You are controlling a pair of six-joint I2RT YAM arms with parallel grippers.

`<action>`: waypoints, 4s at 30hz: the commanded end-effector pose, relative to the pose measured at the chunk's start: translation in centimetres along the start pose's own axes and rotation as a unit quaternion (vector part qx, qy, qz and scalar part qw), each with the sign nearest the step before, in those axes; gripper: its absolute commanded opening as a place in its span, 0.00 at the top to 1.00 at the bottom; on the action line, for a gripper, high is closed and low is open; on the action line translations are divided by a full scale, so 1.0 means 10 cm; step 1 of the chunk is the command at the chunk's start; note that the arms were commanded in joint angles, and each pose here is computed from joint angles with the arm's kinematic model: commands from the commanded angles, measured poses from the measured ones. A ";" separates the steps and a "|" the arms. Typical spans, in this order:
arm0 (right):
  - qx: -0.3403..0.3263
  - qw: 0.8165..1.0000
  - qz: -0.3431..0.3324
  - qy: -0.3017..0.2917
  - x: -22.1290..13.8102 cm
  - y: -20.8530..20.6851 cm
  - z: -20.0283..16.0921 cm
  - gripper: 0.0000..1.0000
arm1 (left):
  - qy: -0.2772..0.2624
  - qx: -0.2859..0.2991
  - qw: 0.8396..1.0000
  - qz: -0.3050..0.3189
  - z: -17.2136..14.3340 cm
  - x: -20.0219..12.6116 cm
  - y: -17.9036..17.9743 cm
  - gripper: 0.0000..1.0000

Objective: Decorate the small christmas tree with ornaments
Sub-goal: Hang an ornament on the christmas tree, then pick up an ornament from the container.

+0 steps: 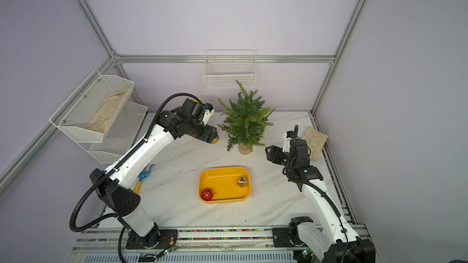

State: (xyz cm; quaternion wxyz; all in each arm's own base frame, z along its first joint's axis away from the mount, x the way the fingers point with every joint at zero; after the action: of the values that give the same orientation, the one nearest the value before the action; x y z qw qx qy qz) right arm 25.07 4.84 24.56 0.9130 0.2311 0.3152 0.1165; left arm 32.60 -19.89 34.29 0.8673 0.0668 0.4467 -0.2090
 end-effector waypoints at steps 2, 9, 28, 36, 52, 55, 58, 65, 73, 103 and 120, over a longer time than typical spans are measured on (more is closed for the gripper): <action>0.023 0.999 0.025 0.009 -0.06 0.06 -0.06 0.29 | -0.009 -0.007 1.000 0.019 -0.08 -0.06 0.06 0.20; 0.052 0.998 0.034 0.033 -0.10 0.21 -0.27 0.30 | -0.021 -0.015 0.999 0.039 -0.21 -0.14 0.16 0.20; 0.002 0.984 0.034 0.176 0.17 0.97 -1.14 0.38 | -0.058 -0.082 0.991 0.087 -0.88 -0.14 0.71 0.20; -0.087 0.968 -0.027 0.232 0.47 1.28 -1.36 0.38 | -0.068 -0.092 0.987 0.113 -1.05 -0.01 0.86 0.20; -0.170 0.937 -0.174 0.251 0.75 1.21 -1.50 0.36 | -0.053 -0.056 0.984 0.158 -1.22 -0.11 0.91 0.19; -0.177 0.934 -0.181 0.251 0.74 1.21 -1.51 0.35 | -0.049 -0.056 0.985 0.157 -1.21 -0.07 0.92 0.19; -0.174 0.937 -0.174 0.249 0.72 1.23 -1.50 0.34 | -0.043 -0.055 0.986 0.154 -1.20 -0.04 0.92 0.19; -0.177 0.934 -0.182 0.252 0.69 1.23 -1.47 0.33 | -0.037 -0.056 0.985 0.156 -1.21 -0.01 0.92 0.19; -0.182 0.930 -0.184 0.259 0.77 1.21 -1.54 0.33 | -0.034 -0.056 0.986 0.154 -1.22 0.00 0.92 0.19; -0.222 0.923 -0.195 0.244 1.15 1.25 -1.70 0.34 | -0.025 -0.061 0.987 0.146 -1.21 0.06 0.94 0.19; -0.208 0.942 -0.156 0.212 0.97 1.42 -1.46 0.40 | -0.027 -0.064 0.987 0.146 -1.22 0.03 0.95 0.19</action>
State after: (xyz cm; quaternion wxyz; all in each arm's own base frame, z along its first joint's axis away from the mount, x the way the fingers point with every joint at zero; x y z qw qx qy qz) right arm 22.42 25.44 13.59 0.8422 -0.0742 0.5299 0.0659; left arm 27.93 -7.94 26.73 0.9042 0.0685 0.4187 -0.0488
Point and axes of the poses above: each gripper's point midway between its finger pads, its own x axis out along the fingers, its own y axis along the line the jaws close on, z = x × y, the point moved 9 cm from there along -x, back along the fingers, and after that the axes turned 1 degree about -x, right-handed, at the moved point
